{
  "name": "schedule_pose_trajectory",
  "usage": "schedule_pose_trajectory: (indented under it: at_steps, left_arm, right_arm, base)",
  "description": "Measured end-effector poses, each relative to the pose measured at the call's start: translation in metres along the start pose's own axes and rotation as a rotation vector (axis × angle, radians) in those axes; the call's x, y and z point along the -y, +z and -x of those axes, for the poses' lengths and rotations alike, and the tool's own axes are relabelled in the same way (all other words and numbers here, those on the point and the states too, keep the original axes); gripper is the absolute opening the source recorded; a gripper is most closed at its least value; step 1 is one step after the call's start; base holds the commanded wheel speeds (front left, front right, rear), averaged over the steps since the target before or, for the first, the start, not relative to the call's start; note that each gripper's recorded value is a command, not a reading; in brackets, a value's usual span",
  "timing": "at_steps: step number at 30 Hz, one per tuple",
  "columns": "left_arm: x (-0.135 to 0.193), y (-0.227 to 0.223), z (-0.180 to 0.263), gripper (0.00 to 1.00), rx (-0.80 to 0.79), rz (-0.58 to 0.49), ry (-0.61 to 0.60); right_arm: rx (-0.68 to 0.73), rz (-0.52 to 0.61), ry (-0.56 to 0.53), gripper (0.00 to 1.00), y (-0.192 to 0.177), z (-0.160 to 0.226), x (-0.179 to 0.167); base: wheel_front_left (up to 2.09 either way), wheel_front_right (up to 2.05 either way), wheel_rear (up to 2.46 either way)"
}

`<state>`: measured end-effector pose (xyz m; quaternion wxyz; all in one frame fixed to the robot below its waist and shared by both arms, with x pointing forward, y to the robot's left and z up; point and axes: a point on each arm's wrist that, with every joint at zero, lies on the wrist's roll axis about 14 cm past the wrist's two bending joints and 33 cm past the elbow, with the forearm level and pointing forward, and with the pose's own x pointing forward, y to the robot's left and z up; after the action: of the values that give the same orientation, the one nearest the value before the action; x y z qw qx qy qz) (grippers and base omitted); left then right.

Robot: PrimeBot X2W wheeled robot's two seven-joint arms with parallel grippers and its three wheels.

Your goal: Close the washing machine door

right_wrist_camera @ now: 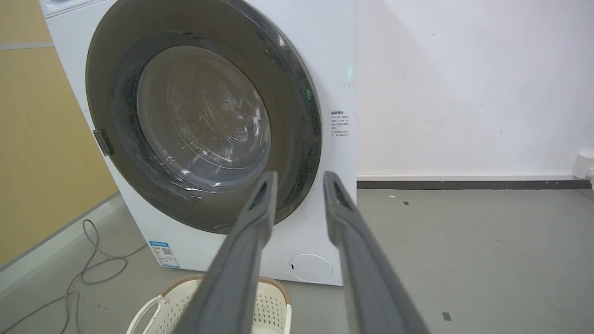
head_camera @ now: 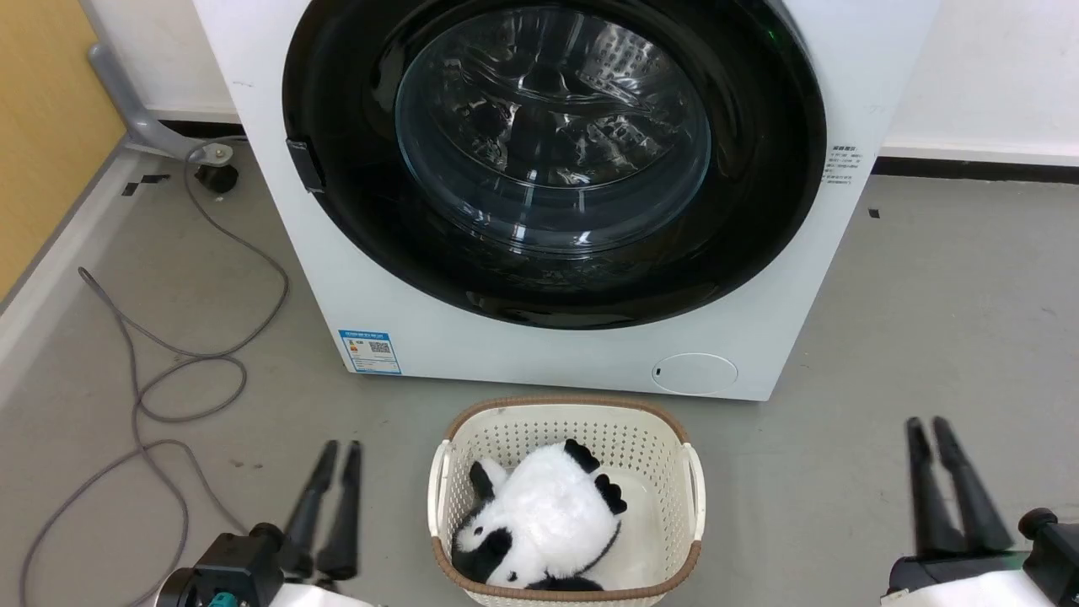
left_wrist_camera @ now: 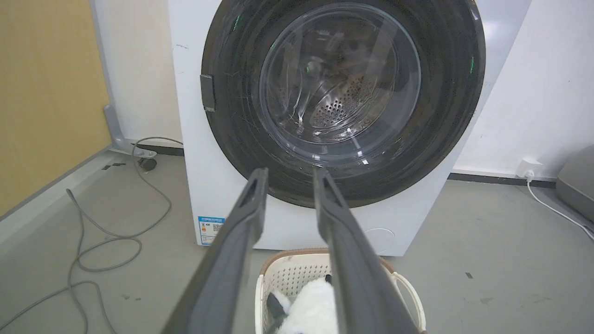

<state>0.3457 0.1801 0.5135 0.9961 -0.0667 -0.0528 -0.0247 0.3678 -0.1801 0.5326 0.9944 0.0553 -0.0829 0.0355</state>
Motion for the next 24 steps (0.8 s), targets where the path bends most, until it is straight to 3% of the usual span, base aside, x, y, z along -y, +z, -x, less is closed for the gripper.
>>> schedule_pose_trajectory:
  at_steps: [24]
  left_arm:
    - [0.0015, -0.0024, -0.0029, 0.00, -0.033, -0.024, 0.001]
  right_arm:
    - [-0.041, 0.016, 0.007, 0.00, -0.0044, 0.0021, -0.0020]
  base:
    - [0.00, 0.00, 0.00]
